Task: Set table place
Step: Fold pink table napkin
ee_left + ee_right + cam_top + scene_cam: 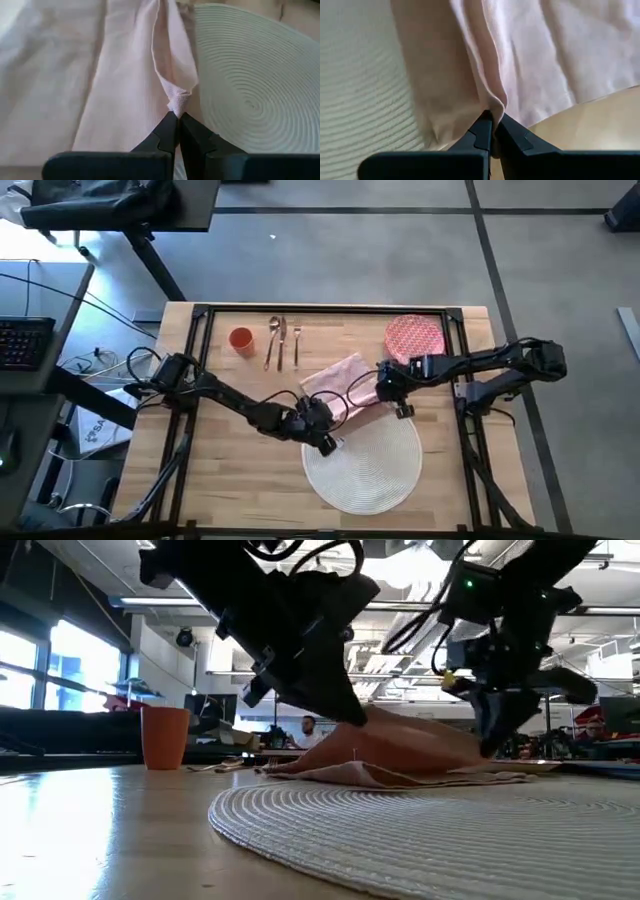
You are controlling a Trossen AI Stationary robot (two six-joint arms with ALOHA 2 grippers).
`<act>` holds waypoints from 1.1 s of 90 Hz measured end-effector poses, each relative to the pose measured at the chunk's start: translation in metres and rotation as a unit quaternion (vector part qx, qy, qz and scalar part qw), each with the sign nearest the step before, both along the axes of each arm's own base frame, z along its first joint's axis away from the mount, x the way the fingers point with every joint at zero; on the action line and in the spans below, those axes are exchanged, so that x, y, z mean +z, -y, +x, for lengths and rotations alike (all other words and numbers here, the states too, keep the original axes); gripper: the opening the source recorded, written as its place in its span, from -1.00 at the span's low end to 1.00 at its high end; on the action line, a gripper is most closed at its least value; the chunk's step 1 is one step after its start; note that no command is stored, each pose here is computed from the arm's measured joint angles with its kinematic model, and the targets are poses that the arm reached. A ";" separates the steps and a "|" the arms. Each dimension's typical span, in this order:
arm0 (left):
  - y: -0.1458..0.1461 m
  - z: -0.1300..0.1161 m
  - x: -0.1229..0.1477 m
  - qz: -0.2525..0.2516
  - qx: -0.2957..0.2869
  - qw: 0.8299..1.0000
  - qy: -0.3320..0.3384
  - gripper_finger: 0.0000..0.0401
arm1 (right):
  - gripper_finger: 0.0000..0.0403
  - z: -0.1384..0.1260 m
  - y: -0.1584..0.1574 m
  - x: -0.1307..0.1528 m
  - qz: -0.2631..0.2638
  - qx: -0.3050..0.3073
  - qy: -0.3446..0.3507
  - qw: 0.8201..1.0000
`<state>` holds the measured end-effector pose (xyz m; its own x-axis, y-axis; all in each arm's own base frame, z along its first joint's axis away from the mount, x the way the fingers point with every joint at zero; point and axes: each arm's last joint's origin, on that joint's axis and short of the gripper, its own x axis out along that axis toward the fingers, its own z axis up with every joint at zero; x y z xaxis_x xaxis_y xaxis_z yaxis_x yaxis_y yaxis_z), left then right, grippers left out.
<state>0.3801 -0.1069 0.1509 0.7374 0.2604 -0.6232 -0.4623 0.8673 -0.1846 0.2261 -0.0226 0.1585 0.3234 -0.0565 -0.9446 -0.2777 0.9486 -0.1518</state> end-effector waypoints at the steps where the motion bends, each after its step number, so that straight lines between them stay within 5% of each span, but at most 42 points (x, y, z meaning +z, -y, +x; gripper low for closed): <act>1: 0.000 0.000 0.000 -0.002 -0.002 1.000 0.000 -1.00 | -1.00 0.000 0.000 -0.001 0.001 0.000 -0.001 1.000; 37: 0.001 0.000 -0.002 -0.021 -0.023 0.999 -0.012 -0.78 | -0.95 -0.009 -0.003 -0.013 0.045 -0.001 -0.013 0.999; 67: -0.011 -0.007 0.022 -0.120 -0.004 0.993 -0.013 -0.57 | -0.32 -0.006 -0.007 -0.001 0.122 0.023 -0.027 0.992; 87: -0.078 -0.018 0.051 -0.159 0.150 0.976 -0.009 -0.58 | -0.04 0.013 0.009 0.044 0.138 -0.013 -0.003 0.990; 99: -0.133 -0.020 0.041 -0.179 0.177 0.966 -0.050 -0.56 | -0.01 0.020 0.038 0.063 0.149 -0.076 0.052 0.985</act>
<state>0.3605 0.0260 0.1924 0.5727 0.2400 -0.7839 -0.7498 0.5399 -0.3825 0.2463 -0.0606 0.2213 0.4293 0.1627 -0.8884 -0.1265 0.9848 0.1193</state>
